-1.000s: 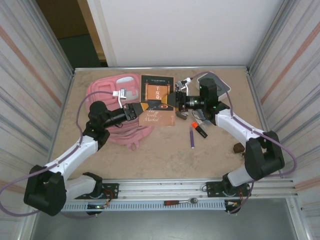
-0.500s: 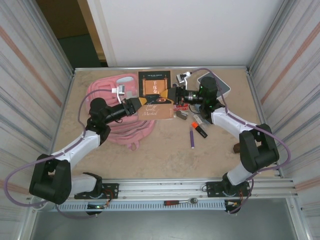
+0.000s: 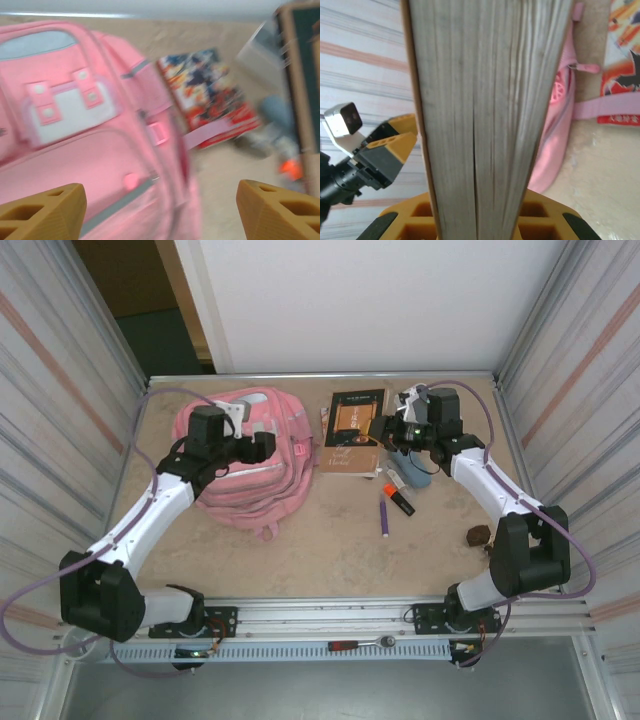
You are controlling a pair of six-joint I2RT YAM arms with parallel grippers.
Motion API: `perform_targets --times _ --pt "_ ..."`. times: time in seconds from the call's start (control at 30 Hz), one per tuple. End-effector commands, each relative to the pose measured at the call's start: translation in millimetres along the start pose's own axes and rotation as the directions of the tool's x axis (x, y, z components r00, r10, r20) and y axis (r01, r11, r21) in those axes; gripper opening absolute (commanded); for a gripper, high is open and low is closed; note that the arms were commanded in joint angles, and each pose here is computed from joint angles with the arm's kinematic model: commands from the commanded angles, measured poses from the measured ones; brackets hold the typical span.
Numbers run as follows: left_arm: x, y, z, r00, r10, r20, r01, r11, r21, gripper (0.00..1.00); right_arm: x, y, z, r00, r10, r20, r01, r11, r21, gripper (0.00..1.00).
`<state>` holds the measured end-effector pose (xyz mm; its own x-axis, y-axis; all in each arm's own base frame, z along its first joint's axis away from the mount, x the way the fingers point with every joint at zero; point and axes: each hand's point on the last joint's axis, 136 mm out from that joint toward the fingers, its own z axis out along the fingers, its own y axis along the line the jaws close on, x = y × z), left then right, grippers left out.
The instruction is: Pack the student bag
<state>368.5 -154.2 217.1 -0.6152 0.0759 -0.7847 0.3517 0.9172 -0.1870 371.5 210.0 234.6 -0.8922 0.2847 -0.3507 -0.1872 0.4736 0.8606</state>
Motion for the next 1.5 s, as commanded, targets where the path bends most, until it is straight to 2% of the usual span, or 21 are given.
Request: perform_targets --times 0.0,0.1,0.2,0.3,0.4,0.6,0.83,0.93,1.0,1.1,1.17,1.23,1.33,1.47 --pt "42 2 9 0.894 0.387 -0.227 -0.403 0.915 -0.030 0.80 2 6 -3 0.998 -0.058 -0.019 0.058 0.998 0.014 0.00" --pt "64 -8 24 0.738 0.598 -0.314 -0.622 0.783 0.029 0.81 4 -2 3 0.998 -0.032 -0.045 0.033 0.999 0.018 0.00" --pt "86 -6 35 0.638 0.674 -0.373 -0.688 0.716 0.116 0.81 8 -8 8 0.998 -0.010 -0.068 0.011 1.000 0.018 0.00" --pt "99 2 43 0.567 0.715 -0.408 -0.726 0.668 0.162 0.82 8 -8 7 0.998 -0.016 -0.064 0.018 1.000 0.022 0.00" --pt "107 16 48 0.510 0.722 -0.469 -0.749 0.640 0.172 0.81 10 -10 6 0.998 -0.030 -0.059 0.032 0.999 0.038 0.00" --pt "112 33 55 0.485 0.703 -0.520 -0.741 0.646 0.182 0.76 17 -12 15 0.996 -0.029 -0.083 0.033 0.998 0.044 0.00" --pt "129 41 59 0.468 0.689 -0.553 -0.717 0.662 0.219 0.77 20 -12 20 0.994 -0.033 -0.103 0.038 0.998 0.050 0.00" --pt "131 46 63 0.474 0.680 -0.560 -0.709 0.672 0.215 0.76 21 -13 21 0.994 -0.030 -0.108 0.036 0.998 0.054 0.00" --pt "131 46 66 0.477 0.677 -0.561 -0.706 0.675 0.213 0.70 22 -13 21 0.993 -0.030 -0.111 0.036 0.998 0.054 0.00" --pt "127 44 68 0.490 0.672 -0.555 -0.701 0.682 0.207 0.53 22 -15 20 0.993 -0.041 -0.110 0.049 0.996 0.069 0.00" --pt "120 42 68 0.514 0.667 -0.539 -0.698 0.691 0.189 0.40 23 -17 19 0.993 -0.041 -0.113 0.050 0.995 0.082 0.00" --pt "111 37 65 0.544 0.663 -0.514 -0.689 0.703 0.177 0.33 24 -15 17 0.992 -0.049 -0.117 0.059 0.995 0.084 0.00" --pt "92 30 55 0.609 0.644 -0.463 -0.662 0.734 0.150 0.08 26 -14 17 0.990 -0.068 -0.121 0.079 0.993 0.089 0.00" --pt "52 30 32 0.736 0.571 -0.364 -0.594 0.803 0.059 0.01 38 -1 26 0.987 -0.062 -0.151 0.064 0.998 0.011 0.01"
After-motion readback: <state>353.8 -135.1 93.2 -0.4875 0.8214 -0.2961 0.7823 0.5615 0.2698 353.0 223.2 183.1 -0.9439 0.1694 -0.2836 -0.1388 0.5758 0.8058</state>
